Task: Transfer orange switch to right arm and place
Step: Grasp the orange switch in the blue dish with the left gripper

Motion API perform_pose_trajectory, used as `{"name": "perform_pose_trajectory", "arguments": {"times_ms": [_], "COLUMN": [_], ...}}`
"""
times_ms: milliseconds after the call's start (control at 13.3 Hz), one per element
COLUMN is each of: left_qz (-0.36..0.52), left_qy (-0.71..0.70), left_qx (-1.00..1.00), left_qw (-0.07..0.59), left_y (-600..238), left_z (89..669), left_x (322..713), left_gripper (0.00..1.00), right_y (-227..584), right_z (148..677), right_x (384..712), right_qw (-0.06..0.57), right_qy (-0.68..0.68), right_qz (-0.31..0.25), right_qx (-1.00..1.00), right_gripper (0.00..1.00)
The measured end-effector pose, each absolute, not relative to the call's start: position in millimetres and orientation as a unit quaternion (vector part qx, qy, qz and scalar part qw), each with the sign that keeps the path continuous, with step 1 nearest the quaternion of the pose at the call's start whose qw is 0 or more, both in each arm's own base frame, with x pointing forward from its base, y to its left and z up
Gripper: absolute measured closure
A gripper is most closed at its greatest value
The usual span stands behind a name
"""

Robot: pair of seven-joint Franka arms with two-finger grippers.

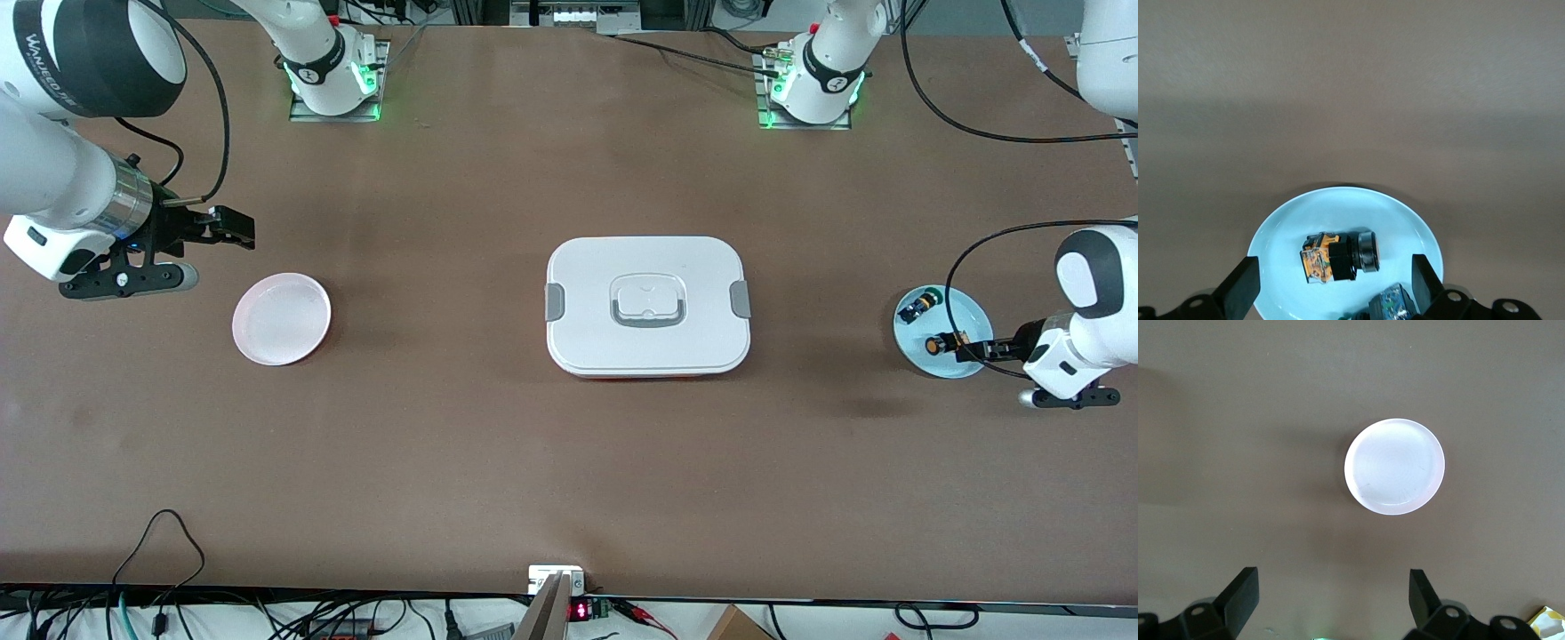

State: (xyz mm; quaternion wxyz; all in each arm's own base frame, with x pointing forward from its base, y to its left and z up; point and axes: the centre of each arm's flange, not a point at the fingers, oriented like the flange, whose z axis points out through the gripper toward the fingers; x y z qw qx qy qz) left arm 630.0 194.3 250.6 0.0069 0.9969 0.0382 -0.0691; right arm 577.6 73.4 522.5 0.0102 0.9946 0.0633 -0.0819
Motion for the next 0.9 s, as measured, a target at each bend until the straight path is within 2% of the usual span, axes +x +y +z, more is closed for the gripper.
{"name": "perform_pose_trajectory", "arguments": {"times_ms": [300,900], "left_qz": [-0.082,-0.092], "left_qy": [0.05,0.049], "left_qx": [0.995,0.994], "left_qw": [0.014,0.023], "left_y": [215,208], "left_z": [213,203], "left_x": [619,614], "left_gripper": [0.0,0.0], "right_y": [71,68], "right_z": [518,519], "right_x": [567,566], "right_qw": [0.011,0.029], "right_qy": [0.057,0.013], "right_qz": [-0.073,-0.07], "right_qx": [0.996,0.997], "right_gripper": [0.0,0.0]}}
